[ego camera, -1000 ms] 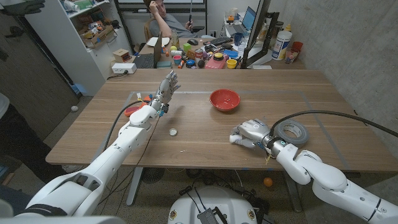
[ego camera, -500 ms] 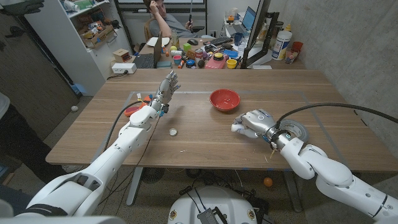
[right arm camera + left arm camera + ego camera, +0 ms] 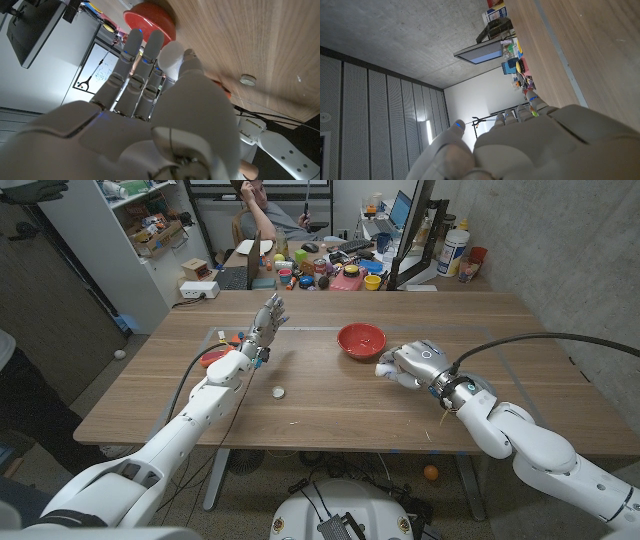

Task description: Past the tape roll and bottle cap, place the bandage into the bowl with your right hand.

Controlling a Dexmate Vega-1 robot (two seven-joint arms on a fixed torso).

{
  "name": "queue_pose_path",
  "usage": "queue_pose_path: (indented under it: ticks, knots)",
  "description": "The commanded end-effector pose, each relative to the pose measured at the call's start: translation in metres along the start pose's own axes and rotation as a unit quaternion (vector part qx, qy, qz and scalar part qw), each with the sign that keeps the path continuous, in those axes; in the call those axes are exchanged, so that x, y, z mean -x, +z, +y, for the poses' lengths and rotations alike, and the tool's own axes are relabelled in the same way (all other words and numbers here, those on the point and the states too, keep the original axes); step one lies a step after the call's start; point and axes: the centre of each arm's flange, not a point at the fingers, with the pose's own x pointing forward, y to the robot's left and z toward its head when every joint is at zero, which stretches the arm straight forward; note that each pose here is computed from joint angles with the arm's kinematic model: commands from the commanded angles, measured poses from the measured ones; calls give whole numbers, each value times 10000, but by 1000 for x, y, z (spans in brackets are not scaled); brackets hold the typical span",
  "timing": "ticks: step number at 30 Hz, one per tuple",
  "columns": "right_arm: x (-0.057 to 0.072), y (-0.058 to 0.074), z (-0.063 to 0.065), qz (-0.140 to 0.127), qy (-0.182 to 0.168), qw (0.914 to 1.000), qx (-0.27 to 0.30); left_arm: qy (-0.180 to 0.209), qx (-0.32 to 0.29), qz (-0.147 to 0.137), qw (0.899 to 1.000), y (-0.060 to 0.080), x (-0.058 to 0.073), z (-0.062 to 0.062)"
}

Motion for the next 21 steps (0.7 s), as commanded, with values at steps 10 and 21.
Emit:
queue_pose_path:
  ticks: [10, 21]
  knots:
    - [-29, -15, -41, -107, -391, 9988, 286, 17, 26, -105, 9999, 3, 11, 4]
    - [-42, -14, -54, -255, -468, 9978, 393, -22, 30, -138, 9999, 5, 14, 2]
